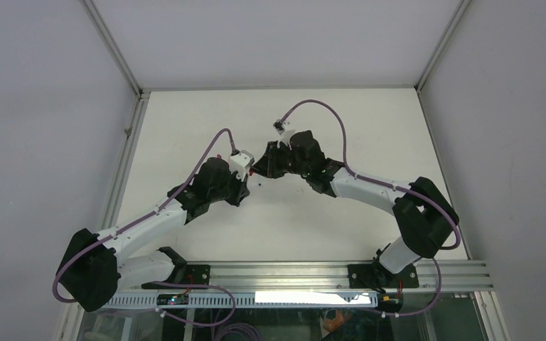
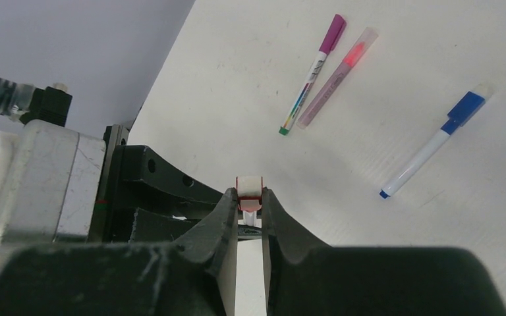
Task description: Insert the pens into the pen caps
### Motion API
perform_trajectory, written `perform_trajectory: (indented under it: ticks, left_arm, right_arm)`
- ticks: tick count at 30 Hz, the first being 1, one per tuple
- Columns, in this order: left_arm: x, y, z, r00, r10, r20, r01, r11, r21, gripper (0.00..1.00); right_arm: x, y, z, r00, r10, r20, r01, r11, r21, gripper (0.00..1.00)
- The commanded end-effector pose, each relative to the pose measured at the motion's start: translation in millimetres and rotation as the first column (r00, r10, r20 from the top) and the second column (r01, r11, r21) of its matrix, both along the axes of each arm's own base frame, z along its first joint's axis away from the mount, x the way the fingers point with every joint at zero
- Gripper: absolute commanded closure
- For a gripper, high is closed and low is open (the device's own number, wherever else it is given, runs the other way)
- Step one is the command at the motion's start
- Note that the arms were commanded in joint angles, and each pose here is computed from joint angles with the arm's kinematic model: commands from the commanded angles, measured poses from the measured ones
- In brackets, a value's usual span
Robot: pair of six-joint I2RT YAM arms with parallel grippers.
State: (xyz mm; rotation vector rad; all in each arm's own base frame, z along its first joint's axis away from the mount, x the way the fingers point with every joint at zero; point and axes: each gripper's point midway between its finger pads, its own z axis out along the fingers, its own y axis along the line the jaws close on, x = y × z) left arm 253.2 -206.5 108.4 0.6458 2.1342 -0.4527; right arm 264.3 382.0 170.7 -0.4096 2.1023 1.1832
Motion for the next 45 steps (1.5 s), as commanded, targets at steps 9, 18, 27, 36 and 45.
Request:
perform_trajectory:
  ticks: [9, 18, 27, 36, 45]
  left_arm:
    - [50.5, -20.0, 180.4, 0.827, 0.123, 0.548, 0.066, 0.948, -0.311, 1.00]
    - [55.3, -15.3, 207.9, 0.779, 0.158, 0.607, 0.107, 0.920, -0.376, 1.00]
    - [52.0, -22.7, 201.5, 0.802, 0.116, 0.586, 0.140, 0.917, -0.374, 1.00]
    - [45.9, -28.2, 160.1, 0.873, 0.065, 0.483, 0.129, 0.925, -0.357, 1.00]
    - [46.6, -28.8, 132.1, 0.903, 0.061, 0.426, 0.101, 0.932, -0.348, 1.00]
  right_arm:
    - [-109.2, 0.4, -103.4, 0.890, 0.202, -0.410, -0.297, 0.937, -0.184, 1.00]
    - [-110.7, 1.7, -102.3, 0.886, 0.213, -0.412, -0.309, 0.934, -0.182, 1.00]
    - [-108.5, 1.0, -99.9, 0.892, 0.216, -0.397, -0.310, 0.932, -0.189, 1.00]
    - [-91.8, -11.5, -76.7, 0.954, 0.177, -0.240, -0.233, 0.945, -0.231, 1.00]
    - [-76.7, -26.7, -48.0, 0.989, 0.130, -0.076, -0.143, 0.969, -0.203, 1.00]
